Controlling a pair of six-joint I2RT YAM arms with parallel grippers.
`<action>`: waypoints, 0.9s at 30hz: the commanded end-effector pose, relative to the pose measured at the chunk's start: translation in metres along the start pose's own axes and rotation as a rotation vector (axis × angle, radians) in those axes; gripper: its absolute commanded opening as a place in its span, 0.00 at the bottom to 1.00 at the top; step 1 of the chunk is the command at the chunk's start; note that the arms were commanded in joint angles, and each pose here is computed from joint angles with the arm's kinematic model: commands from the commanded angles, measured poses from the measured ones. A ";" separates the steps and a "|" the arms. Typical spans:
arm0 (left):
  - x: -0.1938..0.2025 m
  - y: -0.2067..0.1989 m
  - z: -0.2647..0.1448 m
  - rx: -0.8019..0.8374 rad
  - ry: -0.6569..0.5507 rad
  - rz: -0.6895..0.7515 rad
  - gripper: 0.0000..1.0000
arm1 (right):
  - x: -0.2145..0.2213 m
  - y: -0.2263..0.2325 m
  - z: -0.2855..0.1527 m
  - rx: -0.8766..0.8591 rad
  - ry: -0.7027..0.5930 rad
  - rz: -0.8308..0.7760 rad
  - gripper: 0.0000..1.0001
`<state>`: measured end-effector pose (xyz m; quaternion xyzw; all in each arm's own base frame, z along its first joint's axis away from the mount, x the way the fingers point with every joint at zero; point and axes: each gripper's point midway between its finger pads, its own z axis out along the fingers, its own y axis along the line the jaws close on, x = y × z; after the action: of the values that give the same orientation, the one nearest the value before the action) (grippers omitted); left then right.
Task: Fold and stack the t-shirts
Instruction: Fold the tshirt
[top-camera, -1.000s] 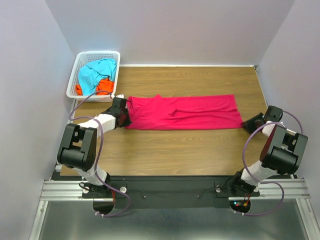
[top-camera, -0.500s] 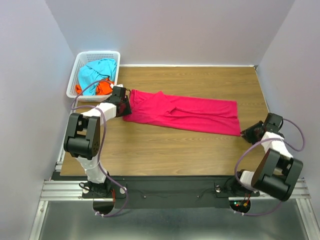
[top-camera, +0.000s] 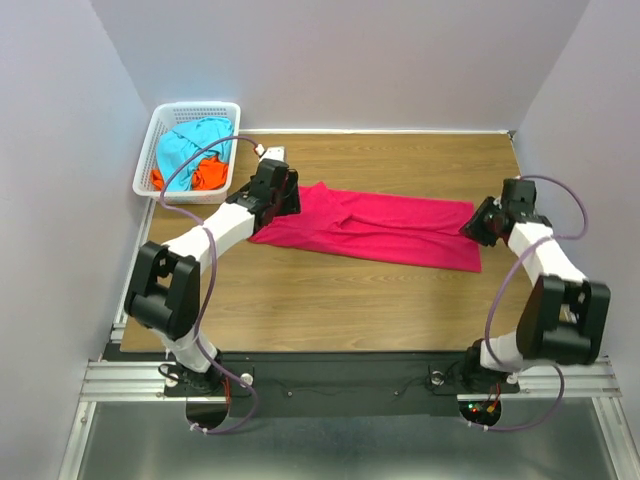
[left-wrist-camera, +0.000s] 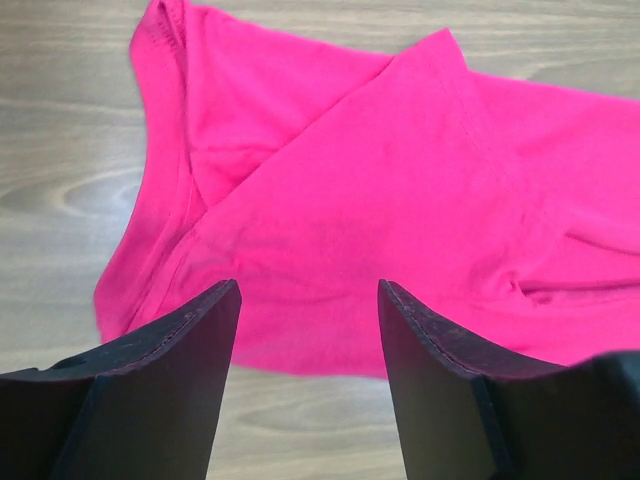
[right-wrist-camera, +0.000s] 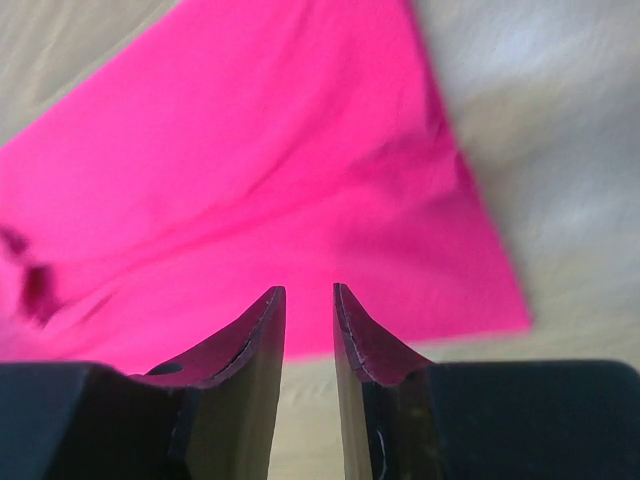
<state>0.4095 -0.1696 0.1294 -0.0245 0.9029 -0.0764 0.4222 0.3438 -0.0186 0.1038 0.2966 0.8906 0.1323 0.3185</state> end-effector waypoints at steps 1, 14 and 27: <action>-0.009 0.000 0.016 -0.019 -0.010 -0.009 0.68 | -0.019 0.031 0.024 -0.070 0.024 -0.105 0.31; 0.016 -0.019 0.076 0.009 0.119 0.006 0.68 | 0.075 0.049 0.046 0.065 0.228 -0.409 0.32; 0.045 -0.020 0.120 -0.007 0.216 0.067 0.68 | 0.165 0.027 0.040 0.095 0.411 -0.452 0.32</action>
<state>0.4727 -0.2062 0.0346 -0.0012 0.9367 -0.0656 0.3441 0.3137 0.0889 0.0231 0.0909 0.9748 0.0764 0.1888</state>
